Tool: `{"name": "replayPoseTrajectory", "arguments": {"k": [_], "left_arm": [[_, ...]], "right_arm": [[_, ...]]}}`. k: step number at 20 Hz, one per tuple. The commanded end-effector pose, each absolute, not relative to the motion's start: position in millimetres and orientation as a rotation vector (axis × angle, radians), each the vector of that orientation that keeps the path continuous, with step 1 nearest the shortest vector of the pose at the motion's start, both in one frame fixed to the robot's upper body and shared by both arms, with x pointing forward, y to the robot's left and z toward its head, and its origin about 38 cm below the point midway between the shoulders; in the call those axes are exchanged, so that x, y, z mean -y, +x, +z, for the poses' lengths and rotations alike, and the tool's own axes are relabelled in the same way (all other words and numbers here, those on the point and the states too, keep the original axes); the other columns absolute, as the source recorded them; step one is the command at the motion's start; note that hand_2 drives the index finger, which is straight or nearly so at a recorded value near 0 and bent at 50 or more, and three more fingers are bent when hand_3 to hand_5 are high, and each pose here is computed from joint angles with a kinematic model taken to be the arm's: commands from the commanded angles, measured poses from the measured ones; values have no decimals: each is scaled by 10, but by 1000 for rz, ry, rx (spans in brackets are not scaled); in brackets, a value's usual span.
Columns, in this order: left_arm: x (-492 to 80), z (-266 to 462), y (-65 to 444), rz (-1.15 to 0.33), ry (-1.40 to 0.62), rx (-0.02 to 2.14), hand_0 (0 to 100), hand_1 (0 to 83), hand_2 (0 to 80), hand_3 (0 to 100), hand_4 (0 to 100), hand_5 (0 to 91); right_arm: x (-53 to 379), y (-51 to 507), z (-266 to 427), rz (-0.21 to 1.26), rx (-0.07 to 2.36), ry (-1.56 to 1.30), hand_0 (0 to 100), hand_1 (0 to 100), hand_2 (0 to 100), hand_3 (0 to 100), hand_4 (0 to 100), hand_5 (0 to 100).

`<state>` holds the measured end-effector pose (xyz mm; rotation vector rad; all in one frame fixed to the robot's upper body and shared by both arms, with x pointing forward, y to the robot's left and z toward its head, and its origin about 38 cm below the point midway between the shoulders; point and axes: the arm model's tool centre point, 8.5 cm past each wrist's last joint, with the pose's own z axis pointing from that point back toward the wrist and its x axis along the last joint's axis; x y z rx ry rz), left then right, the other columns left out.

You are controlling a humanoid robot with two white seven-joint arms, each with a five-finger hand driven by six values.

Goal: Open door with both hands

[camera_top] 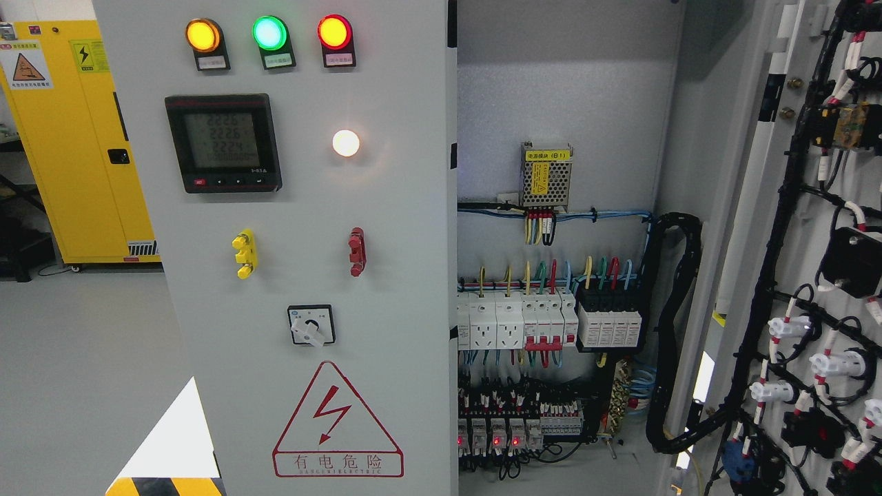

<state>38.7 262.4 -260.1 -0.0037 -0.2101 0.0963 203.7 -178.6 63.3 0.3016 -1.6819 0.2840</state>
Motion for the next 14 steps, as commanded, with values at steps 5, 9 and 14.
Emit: {"name": "replayPoseTrajectory", "arguments": {"k": [5,9,14], "left_arm": [[-2436,-2612,350,97,-31,189,0,0,0,0,0,0],[-2446,-2612,350,97,-29,189,0,0,0,0,0,0],[-2485,-2611,340,95,-23,187,0,0,0,0,0,0]], "right_arm": [[1383,2771,1866,276,2040,396,243,0,0,0,0,0],[1344,3105,2139,237,2059,375,244,0,0,0,0,0],[1328,3439,2474,229,2119,354,244,0,0,0,0,0]]}}
